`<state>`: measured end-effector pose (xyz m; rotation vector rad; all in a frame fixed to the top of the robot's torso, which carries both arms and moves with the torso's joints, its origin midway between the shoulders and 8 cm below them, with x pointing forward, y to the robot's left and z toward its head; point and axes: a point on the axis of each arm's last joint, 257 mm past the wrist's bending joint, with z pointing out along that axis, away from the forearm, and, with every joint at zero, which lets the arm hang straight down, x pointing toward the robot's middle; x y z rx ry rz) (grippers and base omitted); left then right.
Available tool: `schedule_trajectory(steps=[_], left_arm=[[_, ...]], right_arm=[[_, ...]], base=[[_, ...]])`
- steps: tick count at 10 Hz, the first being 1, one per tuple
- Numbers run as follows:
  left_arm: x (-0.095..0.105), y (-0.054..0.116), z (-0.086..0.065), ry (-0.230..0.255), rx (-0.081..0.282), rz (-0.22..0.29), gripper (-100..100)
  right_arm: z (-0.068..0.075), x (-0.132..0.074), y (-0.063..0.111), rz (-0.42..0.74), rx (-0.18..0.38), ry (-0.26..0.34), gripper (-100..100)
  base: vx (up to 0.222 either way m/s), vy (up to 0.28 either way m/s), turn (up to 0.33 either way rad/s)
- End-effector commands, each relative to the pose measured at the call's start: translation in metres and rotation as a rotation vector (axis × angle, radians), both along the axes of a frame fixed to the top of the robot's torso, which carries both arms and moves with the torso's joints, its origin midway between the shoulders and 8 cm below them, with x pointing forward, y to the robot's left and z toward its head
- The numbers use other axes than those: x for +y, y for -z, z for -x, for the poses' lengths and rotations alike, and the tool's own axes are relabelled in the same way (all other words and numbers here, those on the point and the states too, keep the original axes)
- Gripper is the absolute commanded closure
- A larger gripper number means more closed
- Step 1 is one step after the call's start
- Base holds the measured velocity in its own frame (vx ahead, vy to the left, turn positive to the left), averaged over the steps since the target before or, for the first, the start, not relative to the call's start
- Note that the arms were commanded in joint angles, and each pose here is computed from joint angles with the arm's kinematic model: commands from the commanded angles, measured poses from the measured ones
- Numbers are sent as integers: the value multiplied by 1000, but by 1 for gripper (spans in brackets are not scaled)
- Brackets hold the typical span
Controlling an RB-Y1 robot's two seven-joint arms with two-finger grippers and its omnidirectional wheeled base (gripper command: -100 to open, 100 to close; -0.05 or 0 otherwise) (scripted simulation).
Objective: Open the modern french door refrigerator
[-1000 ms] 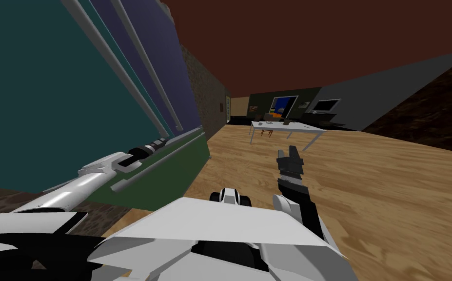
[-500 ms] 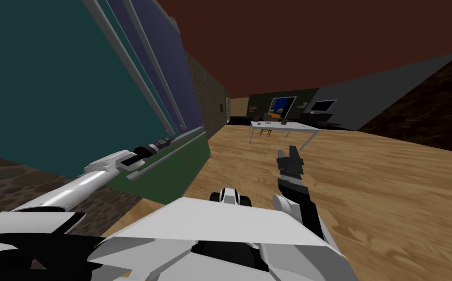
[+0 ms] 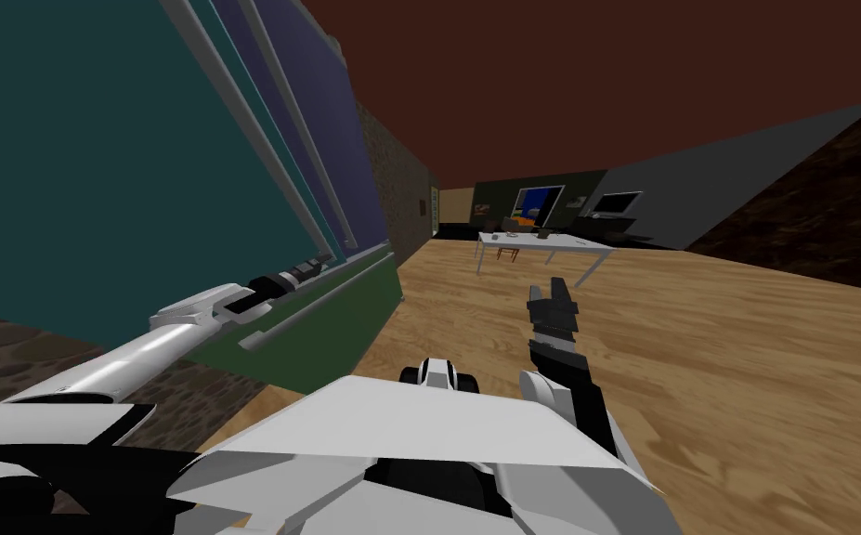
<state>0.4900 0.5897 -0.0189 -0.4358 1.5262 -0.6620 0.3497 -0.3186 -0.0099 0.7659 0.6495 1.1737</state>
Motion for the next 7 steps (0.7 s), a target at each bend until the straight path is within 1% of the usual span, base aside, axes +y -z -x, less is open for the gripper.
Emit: schedule_trajectory(steps=[1, 2, 3, 4, 5, 6, 7], left_arm=[[11, -3, 1, -26, -2, 8, -100], [11, -3, 1, -27, -2, 10, -100], [11, -3, 1, -27, -2, 10, 100], [-14, -4, 0, 41, -2, 9, 100], [-26, -5, -1, 76, -2, 9, 100], [-26, -5, -1, 76, -2, 9, 100], [-38, -6, -1, 110, -2, 8, 100]], right_arm=[[0, 0, 0, 0, 0, 0, 0], [0, 0, 0, 0, 0, 0, 0], [0, 0, 0, 0, -1, 0, 0], [0, 0, 0, 0, 0, 0, 0], [0, 0, 0, 0, -1, 0, 0], [0, 0, 0, 0, -1, 0, 0], [0, 0, 0, 0, -1, 0, 0]], base=[[83, 19, 29], [13, 0, 4], [6, -2, -2], [-65, 20, 3], [-159, 42, -17], [-127, 25, -47], [-101, 6, -8]])
